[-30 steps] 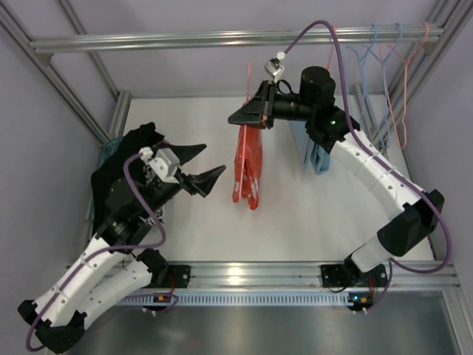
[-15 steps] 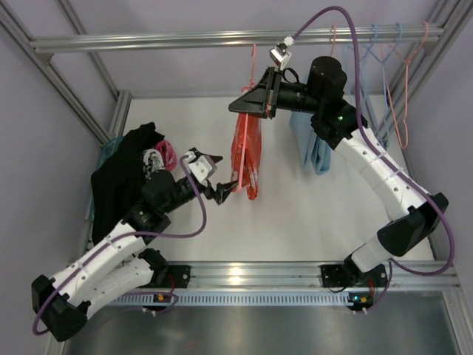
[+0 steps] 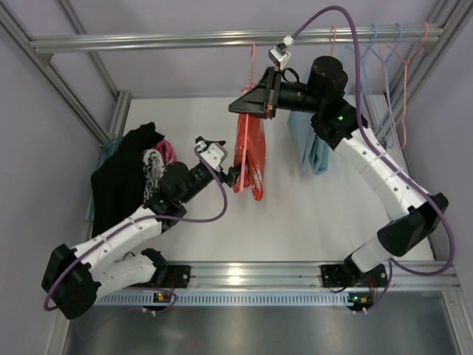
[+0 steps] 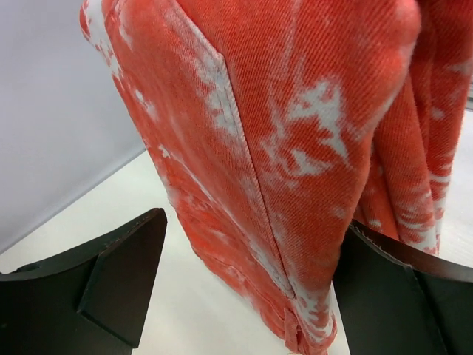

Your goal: Remove the trousers from the hanger

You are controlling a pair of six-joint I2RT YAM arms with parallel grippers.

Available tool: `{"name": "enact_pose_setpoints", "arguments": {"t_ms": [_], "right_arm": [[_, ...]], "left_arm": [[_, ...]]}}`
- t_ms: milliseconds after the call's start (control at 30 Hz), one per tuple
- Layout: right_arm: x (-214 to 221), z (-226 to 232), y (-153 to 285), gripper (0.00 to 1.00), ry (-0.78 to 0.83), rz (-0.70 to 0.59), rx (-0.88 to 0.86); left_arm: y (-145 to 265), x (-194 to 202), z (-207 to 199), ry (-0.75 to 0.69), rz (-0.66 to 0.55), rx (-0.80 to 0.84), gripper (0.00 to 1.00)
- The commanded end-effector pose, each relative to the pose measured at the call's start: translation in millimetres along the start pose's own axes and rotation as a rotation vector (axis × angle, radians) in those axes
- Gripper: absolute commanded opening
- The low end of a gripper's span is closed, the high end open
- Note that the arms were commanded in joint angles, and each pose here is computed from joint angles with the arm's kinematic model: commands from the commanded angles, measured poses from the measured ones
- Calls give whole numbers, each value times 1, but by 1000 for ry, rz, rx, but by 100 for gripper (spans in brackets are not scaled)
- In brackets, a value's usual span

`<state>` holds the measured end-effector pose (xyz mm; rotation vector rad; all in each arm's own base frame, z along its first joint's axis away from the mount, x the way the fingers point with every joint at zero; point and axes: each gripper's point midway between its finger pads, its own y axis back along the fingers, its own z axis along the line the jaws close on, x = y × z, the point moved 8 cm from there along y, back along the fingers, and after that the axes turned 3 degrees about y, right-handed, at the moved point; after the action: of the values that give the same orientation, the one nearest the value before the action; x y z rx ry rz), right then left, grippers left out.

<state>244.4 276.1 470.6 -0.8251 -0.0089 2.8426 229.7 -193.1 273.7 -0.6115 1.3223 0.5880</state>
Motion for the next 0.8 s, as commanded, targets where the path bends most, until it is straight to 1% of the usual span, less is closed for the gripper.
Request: {"name": "enact_pose_setpoints", "arguments": {"t_ms": [0,100,167,200,233,300,367,400,500,567,600,667,700,767], "right_arm": [[-8,66,22,0,211,-76,-199],[-6,66,22,0,206,-72,-201],[-5,66,23,0,206,-71,-199],[-6,66,22,0,206,-71,-199],[-5,66,23,0,205,-70,-201],[-6,67,23,0,207,-71,-204],[-5,69,23,0,207,-70,-208],[-5,70,23,0,209,-68,-213],[-3,72,22,0,211,-61,-223],[-2,74,21,0,213,-56,-232],[-3,77,22,0,218,-55,-240],[-4,79,21,0,224,-50,-248],[-5,83,22,0,235,-53,-257],[-4,87,23,0,239,-50,-264]], "left_arm": [[-11,-26,9,-17,-130,-67,91],[-18,-34,10,11,-168,-71,94],[-22,-38,8,56,-178,-59,98],[-25,-45,8,76,-193,-61,99],[-26,-47,7,116,-198,-56,99],[-31,-51,6,145,-204,-68,99],[-36,-50,7,154,-204,-81,99],[-37,-53,10,161,-213,-125,99],[-43,-53,15,157,-215,-162,98],[-48,-51,16,144,-202,-178,93],[-50,-53,18,134,-203,-190,85],[-54,-50,21,123,-192,-217,78],[-55,-53,22,111,-196,-218,71],[-56,-54,22,103,-198,-215,62]]}}
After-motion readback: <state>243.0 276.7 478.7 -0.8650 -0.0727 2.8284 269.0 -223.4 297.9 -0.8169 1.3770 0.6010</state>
